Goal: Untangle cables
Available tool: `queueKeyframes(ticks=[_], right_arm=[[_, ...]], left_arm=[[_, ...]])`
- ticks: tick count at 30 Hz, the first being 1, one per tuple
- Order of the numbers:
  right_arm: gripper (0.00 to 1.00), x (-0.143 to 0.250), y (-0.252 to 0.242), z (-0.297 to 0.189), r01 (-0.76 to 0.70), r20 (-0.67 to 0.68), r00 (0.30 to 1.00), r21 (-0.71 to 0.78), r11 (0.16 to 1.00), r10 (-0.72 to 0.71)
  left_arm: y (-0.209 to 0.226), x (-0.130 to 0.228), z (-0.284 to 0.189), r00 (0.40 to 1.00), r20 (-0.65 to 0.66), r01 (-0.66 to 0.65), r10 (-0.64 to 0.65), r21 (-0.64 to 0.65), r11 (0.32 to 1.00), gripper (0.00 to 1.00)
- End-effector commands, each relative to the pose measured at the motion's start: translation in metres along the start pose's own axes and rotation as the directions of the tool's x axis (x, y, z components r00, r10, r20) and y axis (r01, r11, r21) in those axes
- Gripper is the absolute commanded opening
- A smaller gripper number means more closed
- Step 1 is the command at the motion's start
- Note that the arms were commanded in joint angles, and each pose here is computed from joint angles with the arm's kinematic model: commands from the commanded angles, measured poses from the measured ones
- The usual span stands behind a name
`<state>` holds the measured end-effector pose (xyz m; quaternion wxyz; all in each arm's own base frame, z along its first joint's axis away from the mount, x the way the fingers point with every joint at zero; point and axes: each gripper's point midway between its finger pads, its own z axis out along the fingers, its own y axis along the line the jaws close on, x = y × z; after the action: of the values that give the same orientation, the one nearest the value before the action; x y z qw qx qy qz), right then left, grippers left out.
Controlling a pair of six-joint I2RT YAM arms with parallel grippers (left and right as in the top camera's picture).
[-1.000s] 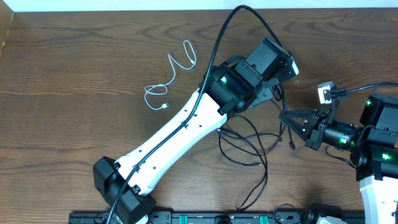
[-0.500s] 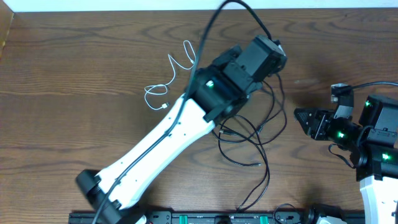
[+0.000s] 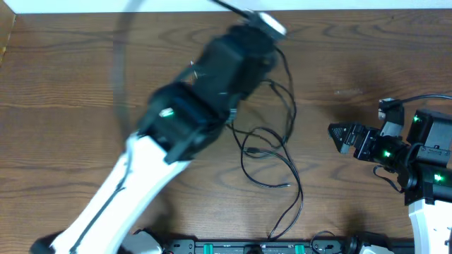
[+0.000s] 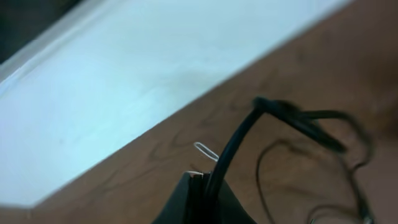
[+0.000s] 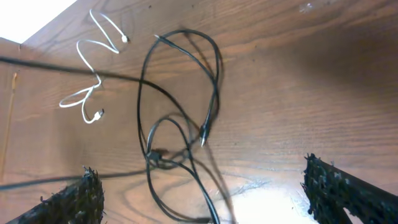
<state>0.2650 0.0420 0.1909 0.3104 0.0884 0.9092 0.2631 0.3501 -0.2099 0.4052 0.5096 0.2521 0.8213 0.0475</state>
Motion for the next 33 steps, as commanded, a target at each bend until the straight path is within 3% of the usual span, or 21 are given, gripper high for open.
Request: queueKeyframes(ticks=[1,5,8,16,22,26,30,33], right_arm=[[0.99,0.009,0.026,-0.001,0.069,-0.033,0.997,-0.149,0.987,-0.074],[0.99,0.021,0.061,-0.011,0.202,-0.024,0.974,-0.366,0.908,-0.226],[0.99,0.038,0.08,-0.02,0.347,0.022,0.922,-0.486,0.802,-0.386],[0.99,0.078,0.117,-0.024,0.538,0.145,0.779,-0.654,0.532,-0.61],[0.99,0.084,0.148,-0.018,0.65,0.283,0.663,-0.677,0.345,-0.694],[0.99,0.066,0.172,-0.015,0.675,0.355,0.657,-0.67,0.308,-0.665],[0.99,0.054,0.188,-0.004,0.693,0.387,0.651,-0.655,0.302,-0.653],[0.99,0.046,0.189,0.018,0.723,0.377,0.639,-0.592,0.356,-0.671]], left_arm=[[0.03,-0.012,-0.034,0.961,0.082,0.262,-0.263,0.022,0.965,0.08],[0.025,-0.017,-0.049,0.925,0.088,0.353,-0.369,0.15,0.923,0.08],[0.029,-0.019,-0.052,0.895,0.09,0.42,-0.436,0.154,0.894,0.07],[0.029,-0.019,-0.051,0.826,0.066,0.544,-0.559,0.165,0.823,0.08],[0.017,-0.021,-0.054,0.789,0.022,0.592,-0.614,0.237,0.77,0.08],[0.002,-0.024,-0.058,0.792,-0.017,0.584,-0.611,0.315,0.748,0.07],[0.0,-0.025,-0.058,0.716,-0.062,0.674,-0.695,0.322,0.665,0.08],[-0.001,-0.025,-0.058,0.688,-0.076,0.703,-0.722,0.32,0.636,0.08]])
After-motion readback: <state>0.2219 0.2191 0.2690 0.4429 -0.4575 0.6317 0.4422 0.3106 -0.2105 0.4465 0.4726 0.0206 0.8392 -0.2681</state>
